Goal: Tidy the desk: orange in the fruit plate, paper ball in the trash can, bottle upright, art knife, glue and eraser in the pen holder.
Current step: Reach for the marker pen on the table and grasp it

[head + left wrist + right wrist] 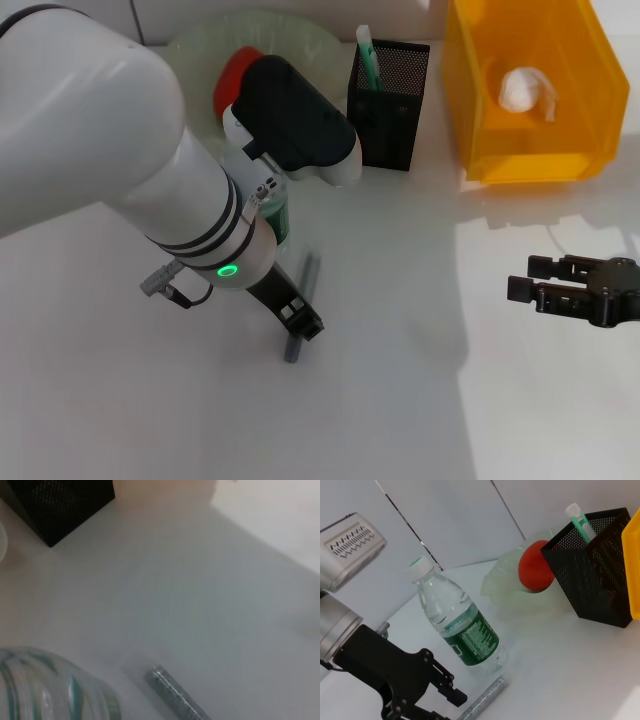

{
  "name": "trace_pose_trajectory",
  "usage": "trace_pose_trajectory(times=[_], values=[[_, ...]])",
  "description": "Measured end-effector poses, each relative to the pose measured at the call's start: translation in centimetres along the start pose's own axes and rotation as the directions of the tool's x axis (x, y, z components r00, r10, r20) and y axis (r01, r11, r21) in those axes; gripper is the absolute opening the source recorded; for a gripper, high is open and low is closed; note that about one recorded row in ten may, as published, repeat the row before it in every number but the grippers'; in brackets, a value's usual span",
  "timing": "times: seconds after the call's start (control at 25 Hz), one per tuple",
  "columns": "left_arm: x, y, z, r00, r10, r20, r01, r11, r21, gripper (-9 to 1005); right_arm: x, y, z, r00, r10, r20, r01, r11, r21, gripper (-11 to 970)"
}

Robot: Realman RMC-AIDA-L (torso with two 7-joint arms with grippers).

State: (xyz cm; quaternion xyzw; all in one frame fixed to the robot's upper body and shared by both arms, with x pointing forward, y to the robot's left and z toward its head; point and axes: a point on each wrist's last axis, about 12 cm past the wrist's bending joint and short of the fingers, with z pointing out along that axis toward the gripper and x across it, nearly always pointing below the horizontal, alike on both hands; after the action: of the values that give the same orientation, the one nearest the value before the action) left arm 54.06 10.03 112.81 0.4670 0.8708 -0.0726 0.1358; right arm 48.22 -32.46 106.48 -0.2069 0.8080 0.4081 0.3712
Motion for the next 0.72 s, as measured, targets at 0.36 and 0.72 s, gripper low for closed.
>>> trace_pose_trajectory(times=[0.36, 0.72], values=[[-0.25, -0.17, -0.21, 1.000, 0.022, -0.021, -0.022, 1.000, -0.004, 446, 0.33, -0.12, 0.04, 1.000, 0.011, 0.001, -0.011, 1.000, 0.008, 654], [-0.28, -0.62, 0.03, 0.998, 0.047, -0.039, -0.047, 0.999, -0.004, 447, 0.37, -0.13, 0.12, 1.000, 0.013, 0.004, -0.013, 1.000, 0.005, 650]])
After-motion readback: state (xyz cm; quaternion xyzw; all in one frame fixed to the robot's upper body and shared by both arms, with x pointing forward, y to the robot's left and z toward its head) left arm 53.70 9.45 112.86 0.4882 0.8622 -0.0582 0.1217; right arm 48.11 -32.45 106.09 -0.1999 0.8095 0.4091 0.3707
